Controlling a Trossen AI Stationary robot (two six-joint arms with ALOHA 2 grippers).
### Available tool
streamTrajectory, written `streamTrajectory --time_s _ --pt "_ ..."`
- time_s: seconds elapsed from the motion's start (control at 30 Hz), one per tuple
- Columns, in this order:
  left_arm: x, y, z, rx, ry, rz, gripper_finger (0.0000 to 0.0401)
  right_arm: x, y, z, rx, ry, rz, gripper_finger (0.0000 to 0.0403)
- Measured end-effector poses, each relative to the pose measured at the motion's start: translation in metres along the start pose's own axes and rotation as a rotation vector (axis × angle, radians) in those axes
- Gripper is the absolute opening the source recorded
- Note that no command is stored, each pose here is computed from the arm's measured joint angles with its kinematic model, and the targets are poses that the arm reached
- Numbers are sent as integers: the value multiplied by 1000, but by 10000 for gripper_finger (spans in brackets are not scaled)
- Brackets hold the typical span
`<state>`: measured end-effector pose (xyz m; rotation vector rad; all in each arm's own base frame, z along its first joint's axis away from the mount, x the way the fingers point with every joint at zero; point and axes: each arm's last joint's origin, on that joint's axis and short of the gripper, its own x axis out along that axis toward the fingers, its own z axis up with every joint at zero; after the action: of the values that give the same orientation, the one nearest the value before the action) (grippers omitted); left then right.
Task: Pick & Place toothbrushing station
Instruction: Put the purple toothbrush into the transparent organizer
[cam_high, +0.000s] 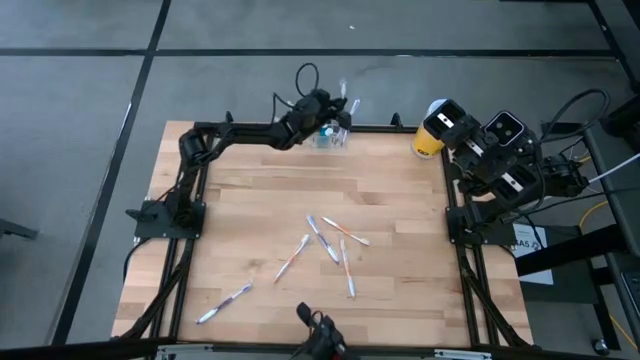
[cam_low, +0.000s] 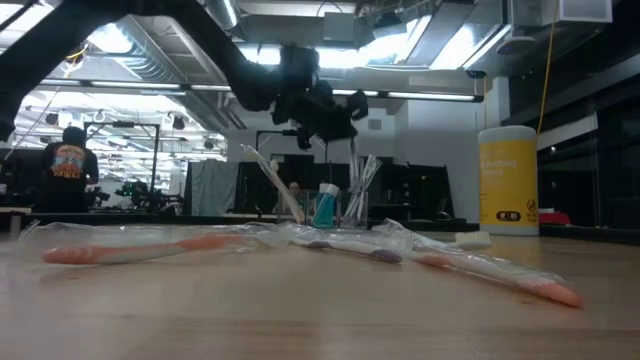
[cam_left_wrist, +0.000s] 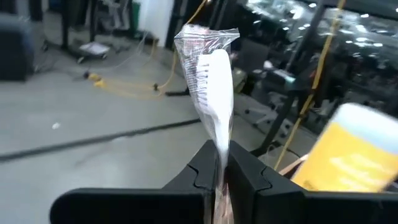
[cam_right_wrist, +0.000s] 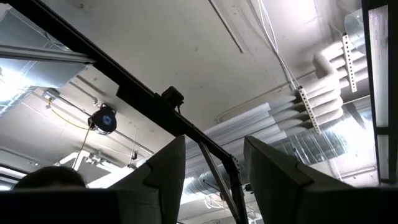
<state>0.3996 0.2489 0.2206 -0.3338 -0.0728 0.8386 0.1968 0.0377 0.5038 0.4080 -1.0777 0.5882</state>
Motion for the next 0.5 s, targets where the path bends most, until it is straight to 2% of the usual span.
streamTrajectory --time_s 0.1,0.23,0.37,0.5 --pt "3 5 -13 -30 46 59 12 0 0 0 1 -6 -11 166" --pt "3 8 -19 -42 69 108 14 0 0 0 2 -7 -14 166" --pt "2 10 -23 -48 116 131 51 0 2 -1 7 -6 -9 166" --pt "2 10 -27 -152 174 98 92 1 5 -3 2 0 -3 166"
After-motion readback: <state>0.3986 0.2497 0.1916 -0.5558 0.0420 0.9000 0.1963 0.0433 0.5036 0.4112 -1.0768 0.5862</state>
